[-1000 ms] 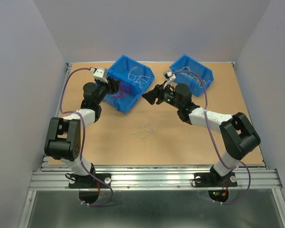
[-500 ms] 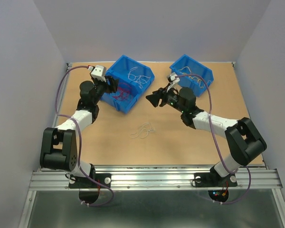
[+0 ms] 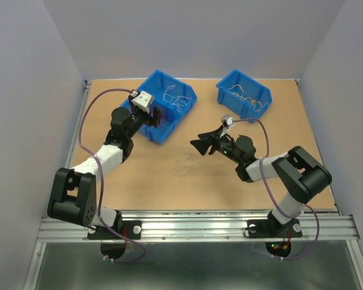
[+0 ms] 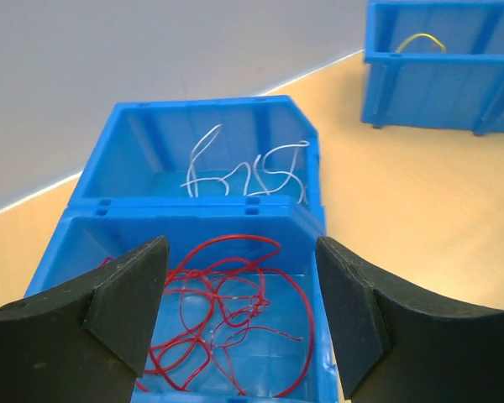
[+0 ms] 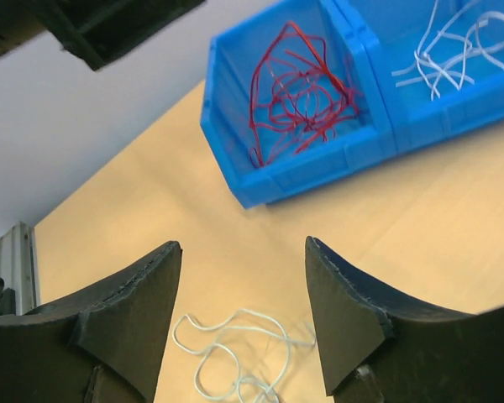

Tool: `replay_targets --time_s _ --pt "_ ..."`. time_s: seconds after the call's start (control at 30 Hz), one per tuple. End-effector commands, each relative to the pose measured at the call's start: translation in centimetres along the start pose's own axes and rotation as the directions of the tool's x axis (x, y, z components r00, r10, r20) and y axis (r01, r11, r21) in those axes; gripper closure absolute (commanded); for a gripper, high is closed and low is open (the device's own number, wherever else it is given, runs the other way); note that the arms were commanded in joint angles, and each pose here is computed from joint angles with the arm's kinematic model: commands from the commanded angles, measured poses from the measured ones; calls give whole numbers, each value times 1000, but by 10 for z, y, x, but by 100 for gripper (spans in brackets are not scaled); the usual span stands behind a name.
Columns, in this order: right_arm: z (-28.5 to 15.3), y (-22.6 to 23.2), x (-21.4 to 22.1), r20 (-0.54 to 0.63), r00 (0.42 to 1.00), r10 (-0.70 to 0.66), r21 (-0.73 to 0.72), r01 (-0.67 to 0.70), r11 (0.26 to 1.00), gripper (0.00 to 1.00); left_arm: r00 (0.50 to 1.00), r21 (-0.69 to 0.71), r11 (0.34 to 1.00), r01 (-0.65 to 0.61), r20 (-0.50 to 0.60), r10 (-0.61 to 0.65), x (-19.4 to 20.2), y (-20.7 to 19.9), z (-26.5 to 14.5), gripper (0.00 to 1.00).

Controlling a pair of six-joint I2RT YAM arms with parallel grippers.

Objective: Untangle the cables

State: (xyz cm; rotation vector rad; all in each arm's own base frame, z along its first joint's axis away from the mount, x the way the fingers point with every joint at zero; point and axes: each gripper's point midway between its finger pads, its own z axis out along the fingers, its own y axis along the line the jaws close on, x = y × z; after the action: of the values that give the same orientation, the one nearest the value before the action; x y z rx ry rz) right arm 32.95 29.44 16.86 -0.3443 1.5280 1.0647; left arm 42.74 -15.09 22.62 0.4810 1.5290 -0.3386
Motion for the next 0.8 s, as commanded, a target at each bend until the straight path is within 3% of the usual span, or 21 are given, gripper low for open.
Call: replay_targets --time_s 0.0,0.23,0.6,0.77 --pt "-18 64 -107 461 879 -122 -201 237 951 33 987 77 986 -147 77 141 -28 -30 -7 18" --pt "-28 69 -110 471 870 -145 -198 265 944 31 960 227 933 -279 57 274 -16 -83 -9 15" --pt "-32 59 -126 502 856 -127 -124 216 969 31 957 310 914 -263 -37 288 5 -99 2 15" --pt "2 47 -109 339 936 -98 -122 147 982 31 954 322 910 -262 -56 294 8 -102 3 15"
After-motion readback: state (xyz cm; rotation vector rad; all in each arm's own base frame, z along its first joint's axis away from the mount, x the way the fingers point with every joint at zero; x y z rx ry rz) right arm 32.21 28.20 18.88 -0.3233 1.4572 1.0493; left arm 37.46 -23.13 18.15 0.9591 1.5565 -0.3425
